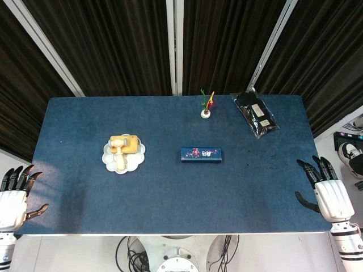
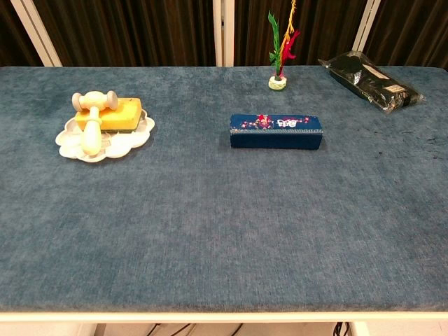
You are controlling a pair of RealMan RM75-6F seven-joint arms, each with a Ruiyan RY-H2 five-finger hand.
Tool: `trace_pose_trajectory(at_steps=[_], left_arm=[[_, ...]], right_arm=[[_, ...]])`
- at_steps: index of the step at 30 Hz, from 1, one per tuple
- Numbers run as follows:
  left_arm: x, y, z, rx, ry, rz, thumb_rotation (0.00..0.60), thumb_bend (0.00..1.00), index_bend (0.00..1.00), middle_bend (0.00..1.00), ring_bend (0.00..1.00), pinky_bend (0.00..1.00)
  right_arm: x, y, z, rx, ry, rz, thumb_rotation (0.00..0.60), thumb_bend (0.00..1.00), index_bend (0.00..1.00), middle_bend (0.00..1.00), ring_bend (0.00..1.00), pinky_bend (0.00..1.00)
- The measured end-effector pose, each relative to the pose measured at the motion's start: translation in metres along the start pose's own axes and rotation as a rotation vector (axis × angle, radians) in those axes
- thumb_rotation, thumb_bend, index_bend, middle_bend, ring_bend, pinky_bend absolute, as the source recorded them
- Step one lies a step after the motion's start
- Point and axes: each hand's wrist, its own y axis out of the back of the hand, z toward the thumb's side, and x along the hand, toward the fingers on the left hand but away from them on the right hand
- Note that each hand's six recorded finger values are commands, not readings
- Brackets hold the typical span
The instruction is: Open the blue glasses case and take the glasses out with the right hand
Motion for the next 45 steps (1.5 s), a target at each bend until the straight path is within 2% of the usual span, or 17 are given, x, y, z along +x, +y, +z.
trace_pose_trajectory(at_steps=[12, 18, 21, 25, 31, 38, 45], left_arm=[[-0.001, 0.000, 0.001, -0.005, -0.008, 0.009, 0.600, 0.04, 0.21, 0.07, 0.00, 0.00], [-0.001, -0.005, 0.004, -0.005, -0.022, -0.013, 0.600, 0.04, 0.21, 0.07, 0.00, 0.00], [-0.001, -0.009, 0.004, -0.008, -0.024, -0.027, 0.600, 0.04, 0.21, 0.07, 0.00, 0.00], [0.000, -0.010, 0.005, -0.010, -0.027, -0.026, 0.600, 0.04, 0.21, 0.07, 0.00, 0.00], [-0.001, -0.012, 0.007, -0.013, -0.032, -0.027, 0.600, 0.04, 0.21, 0.07, 0.00, 0.00], [-0.003, -0.011, 0.007, -0.012, -0.031, -0.027, 0.600, 0.04, 0.21, 0.07, 0.00, 0.00], [-0.003, -0.010, 0.007, -0.011, -0.028, -0.025, 0.600, 0.04, 0.21, 0.07, 0.00, 0.00]], right_arm=[[-0.005, -0.007, 0.012, 0.006, 0.041, 0.026, 0.600, 0.22, 0.10, 0.20, 0.00, 0.00], [-0.023, -0.028, 0.025, 0.010, 0.070, 0.093, 0.600, 0.28, 0.07, 0.24, 0.00, 0.00], [-0.041, -0.043, 0.039, 0.001, 0.099, 0.145, 0.600, 0.33, 0.05, 0.24, 0.00, 0.00], [-0.081, -0.065, 0.076, -0.024, 0.178, 0.188, 0.600, 0.43, 0.04, 0.26, 0.00, 0.00], [-0.137, -0.101, 0.129, 0.001, 0.254, 0.247, 0.600, 0.47, 0.00, 0.24, 0.00, 0.00], [-0.184, -0.129, 0.155, 0.053, 0.240, 0.313, 0.600, 0.44, 0.00, 0.20, 0.00, 0.00], [-0.201, -0.146, 0.156, 0.071, 0.213, 0.373, 0.600, 0.44, 0.00, 0.18, 0.00, 0.00]])
